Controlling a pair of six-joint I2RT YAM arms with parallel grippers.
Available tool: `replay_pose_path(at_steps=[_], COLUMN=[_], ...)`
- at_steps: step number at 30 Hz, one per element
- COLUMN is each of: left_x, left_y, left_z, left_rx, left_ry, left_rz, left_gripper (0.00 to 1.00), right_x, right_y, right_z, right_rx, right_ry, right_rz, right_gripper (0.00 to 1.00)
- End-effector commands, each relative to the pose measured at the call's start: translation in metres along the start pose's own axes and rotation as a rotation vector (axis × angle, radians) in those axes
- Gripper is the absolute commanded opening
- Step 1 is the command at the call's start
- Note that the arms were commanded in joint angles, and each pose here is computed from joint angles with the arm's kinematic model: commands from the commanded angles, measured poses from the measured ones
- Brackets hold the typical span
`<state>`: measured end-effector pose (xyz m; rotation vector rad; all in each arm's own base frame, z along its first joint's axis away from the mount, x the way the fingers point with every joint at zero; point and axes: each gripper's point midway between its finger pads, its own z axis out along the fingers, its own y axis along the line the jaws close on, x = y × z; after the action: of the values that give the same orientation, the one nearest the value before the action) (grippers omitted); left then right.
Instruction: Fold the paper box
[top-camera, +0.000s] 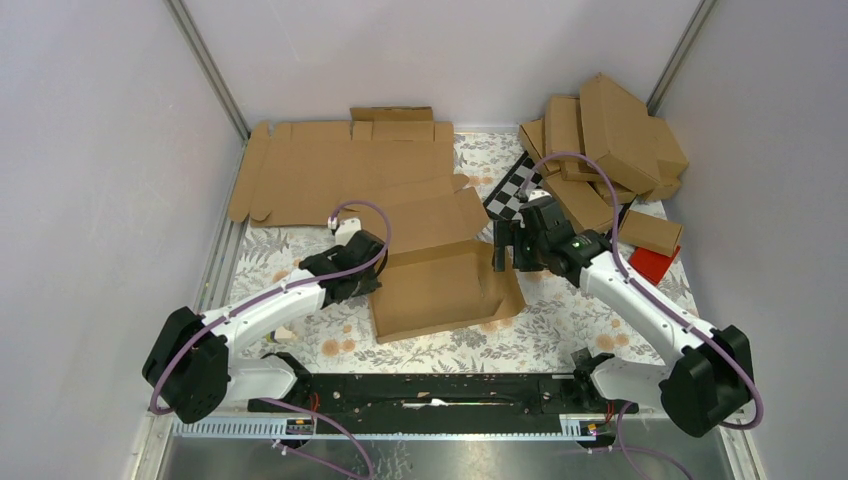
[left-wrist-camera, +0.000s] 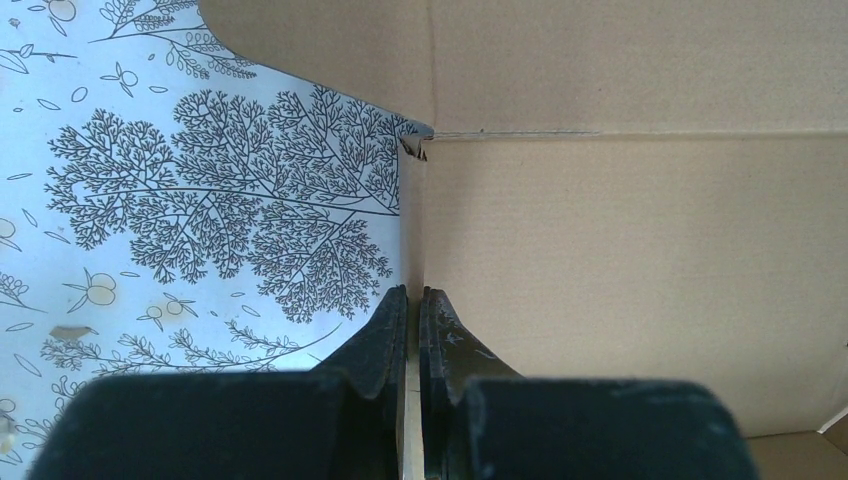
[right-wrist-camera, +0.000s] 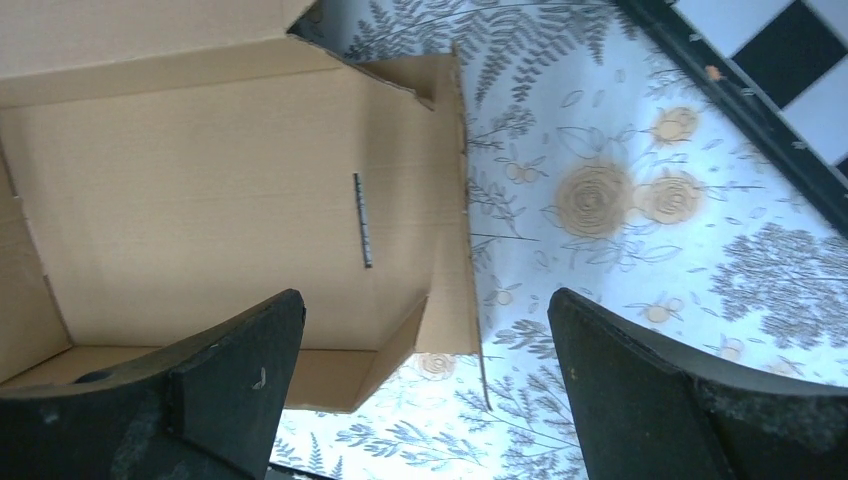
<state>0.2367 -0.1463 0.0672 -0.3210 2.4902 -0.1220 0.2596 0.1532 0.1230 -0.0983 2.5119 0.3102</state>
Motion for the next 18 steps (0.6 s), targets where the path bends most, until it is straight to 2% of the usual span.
replay_pose_path(at_steps=[1,3,7,11,14,18], left_x=[-0.029,-0.030,-0.030,-0.027,-0.026,-0.026], left_y=[-0.015,-0.015,-0.014,-0.013,-0.013,-0.013], left_z=[-0.015,-0.016,-0.018,-0.018,-0.018,-0.018], left_rx=[0.047,0.052,0.051,0.054,0.056,0.054], left_ry=[-0.078,-0.080,-0.081,-0.073,-0.068,-0.070], left_rz=[-0.027,-0.021,-0.014,-0.014,-0.014,-0.010], left_gripper=[0.00,0.00,0.00,0.00,0.00,0.00], right_x=[-0.006,-0.006,-0.004,-0.006,-0.008,-0.002], right_y=[-0.023,-0.022,-0.014,-0.023,-0.025,-0.020], right_z=[-0.015,-0.013,-0.003,0.009,0.018,0.032], right_rx=[0.098,0.096,0.064,0.132,0.152,0.131], right_ry=[-0.060,-0.061,-0.028,-0.019,-0.023,0.014], right_rz=[-0.030,-0.028,-0.014,-0.013,-0.007,-0.004], right_gripper=[1.00,0.98,0.86,0.86,0.82,0.70])
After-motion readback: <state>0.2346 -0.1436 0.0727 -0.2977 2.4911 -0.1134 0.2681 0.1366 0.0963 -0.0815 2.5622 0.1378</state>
